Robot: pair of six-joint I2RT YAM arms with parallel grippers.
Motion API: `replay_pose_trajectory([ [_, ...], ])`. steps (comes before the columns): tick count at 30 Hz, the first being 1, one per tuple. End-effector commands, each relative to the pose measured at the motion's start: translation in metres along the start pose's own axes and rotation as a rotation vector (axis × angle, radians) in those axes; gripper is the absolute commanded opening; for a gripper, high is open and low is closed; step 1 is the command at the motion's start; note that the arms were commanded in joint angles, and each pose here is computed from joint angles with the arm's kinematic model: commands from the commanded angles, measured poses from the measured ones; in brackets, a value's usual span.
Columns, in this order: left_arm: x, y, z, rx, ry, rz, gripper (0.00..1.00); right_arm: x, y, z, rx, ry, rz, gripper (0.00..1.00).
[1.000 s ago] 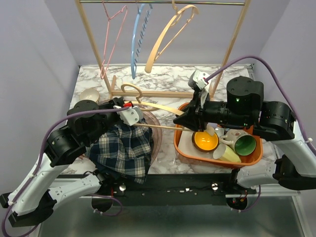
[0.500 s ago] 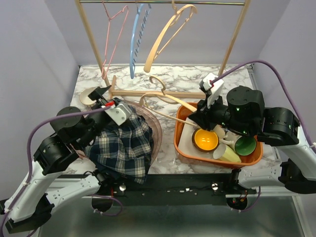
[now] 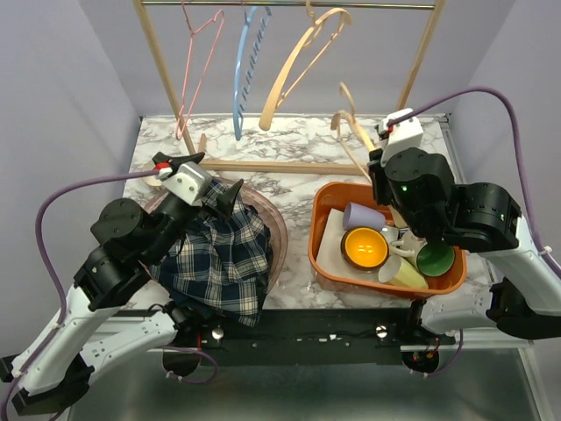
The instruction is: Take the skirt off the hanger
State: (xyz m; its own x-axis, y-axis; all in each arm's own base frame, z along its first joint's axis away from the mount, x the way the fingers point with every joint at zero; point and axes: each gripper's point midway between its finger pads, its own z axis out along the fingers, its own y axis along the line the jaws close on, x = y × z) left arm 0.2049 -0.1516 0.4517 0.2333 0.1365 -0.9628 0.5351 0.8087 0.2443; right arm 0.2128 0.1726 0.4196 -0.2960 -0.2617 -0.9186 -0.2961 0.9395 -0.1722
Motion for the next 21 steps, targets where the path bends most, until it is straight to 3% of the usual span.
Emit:
replay_pose_trajectory([
  [1, -0.032, 0.012, -0.016, -0.076, -0.236, -0.162, 0.99, -0.052, -0.062, -0.007, 0.316, -0.197, 0.073, 0.01],
  [5, -0.031, 0.000, -0.021, -0.019, -0.275, -0.188, 0.99, -0.087, -0.075, 0.003, 0.378, -0.293, 0.124, 0.01],
  [11, -0.018, -0.005, -0.012, -0.001, -0.210, -0.152, 0.99, -0.131, -0.070, 0.017, 0.332, -0.443, 0.167, 0.01],
  [21, -0.013, -0.012, -0.013, 0.030, -0.209, -0.127, 0.99, -0.165, -0.067, 0.053, 0.350, -0.462, 0.199, 0.01],
])
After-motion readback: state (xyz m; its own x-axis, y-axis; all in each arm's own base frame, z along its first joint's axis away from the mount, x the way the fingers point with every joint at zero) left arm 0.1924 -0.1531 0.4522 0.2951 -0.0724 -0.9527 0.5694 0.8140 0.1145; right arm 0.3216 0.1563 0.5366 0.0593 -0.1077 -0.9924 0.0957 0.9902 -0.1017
